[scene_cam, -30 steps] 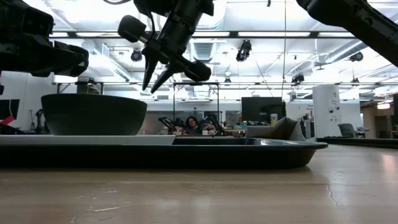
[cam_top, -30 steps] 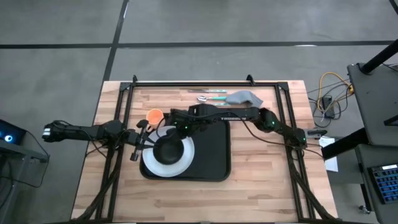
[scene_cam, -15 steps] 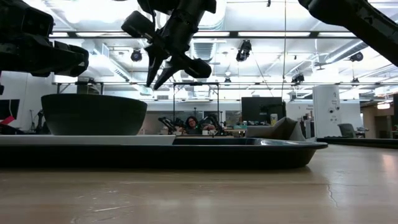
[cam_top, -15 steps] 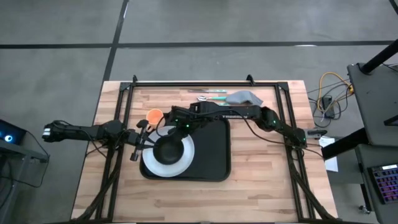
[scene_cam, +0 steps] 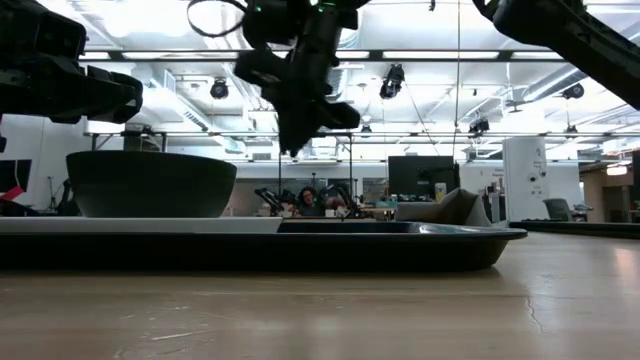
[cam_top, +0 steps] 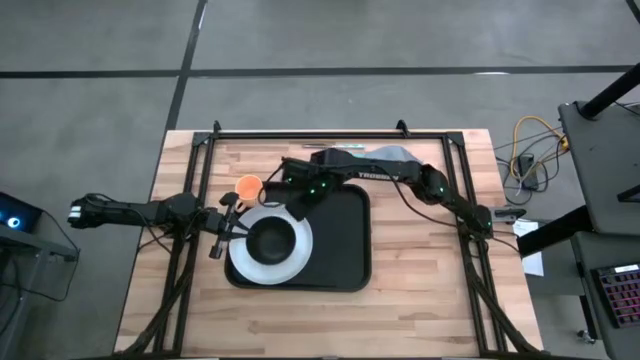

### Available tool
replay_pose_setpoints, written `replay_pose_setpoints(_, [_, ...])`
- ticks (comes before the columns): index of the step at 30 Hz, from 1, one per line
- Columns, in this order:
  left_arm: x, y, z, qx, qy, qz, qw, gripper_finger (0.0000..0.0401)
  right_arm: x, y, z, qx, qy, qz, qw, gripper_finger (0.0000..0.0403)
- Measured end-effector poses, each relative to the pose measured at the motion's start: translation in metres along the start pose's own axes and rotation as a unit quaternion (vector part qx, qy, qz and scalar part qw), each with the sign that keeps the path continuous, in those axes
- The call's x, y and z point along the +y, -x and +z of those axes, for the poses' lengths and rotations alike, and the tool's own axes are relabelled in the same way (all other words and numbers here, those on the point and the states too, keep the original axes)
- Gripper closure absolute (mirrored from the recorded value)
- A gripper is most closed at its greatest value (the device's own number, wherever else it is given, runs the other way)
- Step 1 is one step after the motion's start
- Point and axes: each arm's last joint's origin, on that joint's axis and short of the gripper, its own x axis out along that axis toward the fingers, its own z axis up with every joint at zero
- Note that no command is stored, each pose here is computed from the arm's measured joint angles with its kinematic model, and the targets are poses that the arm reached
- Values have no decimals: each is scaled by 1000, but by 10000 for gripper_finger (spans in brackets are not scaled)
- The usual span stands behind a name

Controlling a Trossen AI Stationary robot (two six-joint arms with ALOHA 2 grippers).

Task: Set up tray
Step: Put the gray napkin to the right of the white plate on the black tray

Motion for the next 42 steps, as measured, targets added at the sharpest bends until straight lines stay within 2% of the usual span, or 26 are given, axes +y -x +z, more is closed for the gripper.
replay_pose_setpoints(7, [0,0,0,0,0,0,1000,379,-16,14,1,6,81,-47,996,349])
replay_pose_setpoints(13, [0,0,0,0,0,0,1000,379,-24,27,-5,6,148,-111,983,349])
replay_pose_setpoints(16, [0,0,0,0,0,0,1000,379,-24,32,-10,7,176,-158,972,349])
replay_pose_setpoints(21, [0,0,0,0,0,0,1000,379,-21,34,-21,2,226,-246,943,349])
replay_pose_setpoints(27, [0,0,0,0,0,0,1000,379,-15,32,-28,8,281,-268,921,348])
replay_pose_setpoints(32, [0,0,0,0,0,0,1000,379,-21,25,-44,30,295,-305,905,348])
replay_pose_setpoints(35, [0,0,0,0,0,0,1000,379,-34,24,-61,29,282,-348,894,349])
replay_pose_setpoints(38, [0,0,0,0,0,0,1000,379,-49,25,-81,-11,271,-359,893,348])
replay_pose_setpoints(42, [0,0,0,0,0,0,1000,379,-66,23,-99,-95,277,-317,902,348])
